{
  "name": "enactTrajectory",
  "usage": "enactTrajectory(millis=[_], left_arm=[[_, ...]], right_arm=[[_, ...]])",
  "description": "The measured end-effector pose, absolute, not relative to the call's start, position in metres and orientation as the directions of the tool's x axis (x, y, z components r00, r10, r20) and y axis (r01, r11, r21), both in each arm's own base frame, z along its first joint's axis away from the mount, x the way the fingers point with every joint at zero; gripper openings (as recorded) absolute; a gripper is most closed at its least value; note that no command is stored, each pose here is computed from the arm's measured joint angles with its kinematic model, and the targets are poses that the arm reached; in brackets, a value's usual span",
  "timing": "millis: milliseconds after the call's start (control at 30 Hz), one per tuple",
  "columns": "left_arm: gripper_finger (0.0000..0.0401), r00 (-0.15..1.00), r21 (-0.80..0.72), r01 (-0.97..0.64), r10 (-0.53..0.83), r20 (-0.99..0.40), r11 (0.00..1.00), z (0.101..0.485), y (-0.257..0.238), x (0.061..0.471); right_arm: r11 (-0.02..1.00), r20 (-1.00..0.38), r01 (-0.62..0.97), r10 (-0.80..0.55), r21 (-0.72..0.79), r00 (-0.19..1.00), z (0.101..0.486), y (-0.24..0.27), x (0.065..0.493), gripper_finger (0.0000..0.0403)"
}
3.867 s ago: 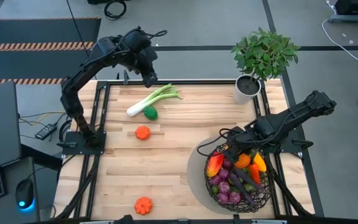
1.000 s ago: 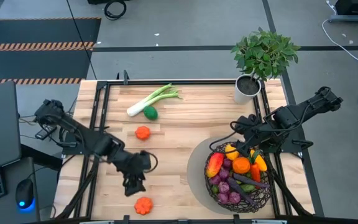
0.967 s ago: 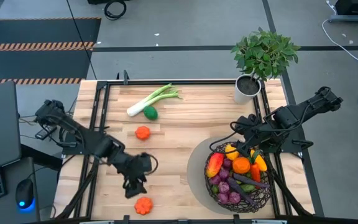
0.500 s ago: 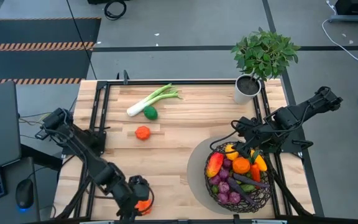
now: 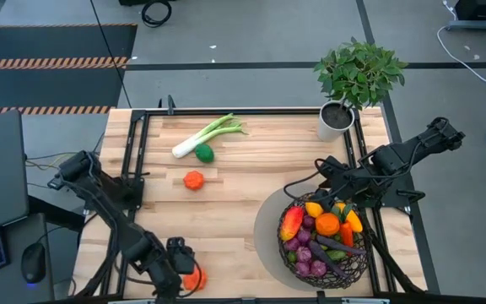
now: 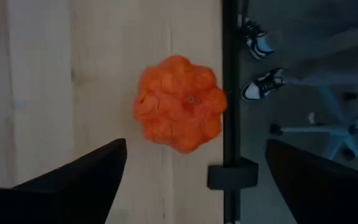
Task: Build produce basket
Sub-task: Put the bottom orange squash into the black basket
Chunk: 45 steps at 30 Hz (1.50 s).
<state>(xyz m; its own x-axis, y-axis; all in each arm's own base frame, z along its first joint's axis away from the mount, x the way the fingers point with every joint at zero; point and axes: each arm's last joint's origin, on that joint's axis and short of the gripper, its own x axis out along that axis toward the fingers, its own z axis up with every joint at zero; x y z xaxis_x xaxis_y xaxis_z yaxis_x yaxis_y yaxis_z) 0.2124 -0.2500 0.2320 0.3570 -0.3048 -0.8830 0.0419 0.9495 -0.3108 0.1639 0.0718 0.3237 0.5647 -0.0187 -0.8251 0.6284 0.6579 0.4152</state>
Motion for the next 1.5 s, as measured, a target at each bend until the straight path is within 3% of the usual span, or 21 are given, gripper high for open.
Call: enactTrajectory(millis=[267,533,1033,1367,1500], left_arm=[[0.0399,0.365,-0.339,0.011,-0.319,-0.875,0.941,0.205,-0.266,0.225],[0.0399,0.342,-0.261,-0.039,-0.233,-0.91,0.964,0.18,-0.269,0.229],[0.0397,0.381,-0.279,-0.073,-0.232,-0.895,0.958,0.161,-0.275,0.242],[0.0352,0.422,-0.266,-0.047,-0.222,-0.879,0.963,0.17,-0.258,0.268],[0.0337,0.451,-0.248,-0.002,-0.22,-0.865,0.969,0.178,-0.251,0.282]], right_arm=[[0.622,-0.83,0.643,0.02,0.447,0.558,0.324,0.073,0.164,0.0358],[0.595,-0.831,0.657,0.035,0.464,0.555,0.324,0.074,0.164,0.0358],[0.596,-0.831,0.655,0.04,0.466,0.555,0.324,0.074,0.164,0.0358],[0.608,-0.836,0.644,0.061,0.464,0.545,0.324,0.074,0.164,0.0358],[0.615,-0.866,0.648,0.123,0.45,0.485,0.322,0.075,0.16,0.0358]])
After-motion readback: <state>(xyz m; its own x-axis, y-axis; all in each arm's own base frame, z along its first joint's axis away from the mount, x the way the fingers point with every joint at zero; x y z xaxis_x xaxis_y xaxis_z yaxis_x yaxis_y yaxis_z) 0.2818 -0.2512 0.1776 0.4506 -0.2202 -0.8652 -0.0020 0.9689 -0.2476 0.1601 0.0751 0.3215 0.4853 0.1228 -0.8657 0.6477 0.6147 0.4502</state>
